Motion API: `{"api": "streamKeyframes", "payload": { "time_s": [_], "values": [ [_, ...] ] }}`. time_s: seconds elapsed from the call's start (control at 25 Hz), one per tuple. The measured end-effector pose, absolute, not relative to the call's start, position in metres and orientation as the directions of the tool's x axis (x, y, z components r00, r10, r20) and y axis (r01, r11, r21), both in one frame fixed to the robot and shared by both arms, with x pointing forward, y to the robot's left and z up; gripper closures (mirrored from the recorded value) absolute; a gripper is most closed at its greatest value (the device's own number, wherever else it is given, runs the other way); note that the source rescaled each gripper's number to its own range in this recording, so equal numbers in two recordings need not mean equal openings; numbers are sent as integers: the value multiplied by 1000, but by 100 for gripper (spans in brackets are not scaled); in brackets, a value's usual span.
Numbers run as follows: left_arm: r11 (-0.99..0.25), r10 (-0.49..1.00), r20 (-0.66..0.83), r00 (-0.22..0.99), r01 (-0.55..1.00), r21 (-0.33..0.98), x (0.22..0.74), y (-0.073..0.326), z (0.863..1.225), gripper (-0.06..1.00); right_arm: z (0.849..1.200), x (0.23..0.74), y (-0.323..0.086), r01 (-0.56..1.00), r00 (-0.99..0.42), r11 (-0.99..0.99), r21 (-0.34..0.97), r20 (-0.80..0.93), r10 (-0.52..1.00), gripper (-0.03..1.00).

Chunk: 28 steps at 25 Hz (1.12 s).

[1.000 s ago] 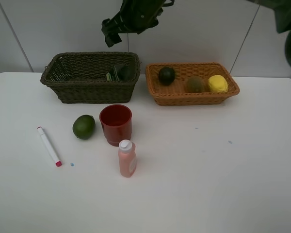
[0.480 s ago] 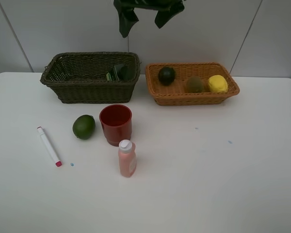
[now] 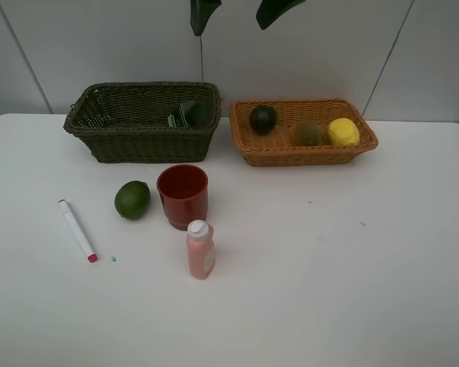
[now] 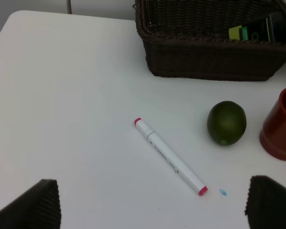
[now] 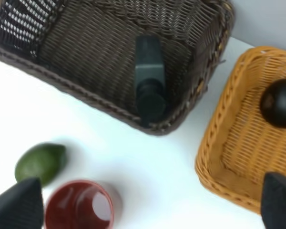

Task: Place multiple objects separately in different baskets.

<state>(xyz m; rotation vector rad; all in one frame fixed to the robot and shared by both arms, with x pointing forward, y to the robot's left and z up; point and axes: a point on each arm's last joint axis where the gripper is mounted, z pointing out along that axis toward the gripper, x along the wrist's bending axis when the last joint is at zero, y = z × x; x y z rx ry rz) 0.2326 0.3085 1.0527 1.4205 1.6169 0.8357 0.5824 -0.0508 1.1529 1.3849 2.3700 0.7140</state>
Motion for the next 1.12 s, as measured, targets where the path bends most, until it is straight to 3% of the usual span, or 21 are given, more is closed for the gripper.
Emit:
{"api": "streamKeyframes", "payload": {
  "time_s": [0.48,0.72,1.12],
  "values": [
    [148,989,-146,-40,453,879,233,308,1053,-6,1162,488,-124,747,-474,449,490,-81,877,-3],
    [148,989,-146,-40,453,879,233,308,1053,-6,1171,430,-174,716,-458,445,538,-120,881,-3],
    [148,989,-146,-40,453,879,233,308,1053,-6,1150,328,-250,647,-460,405,646,-93,883,-3]
  ]
}}
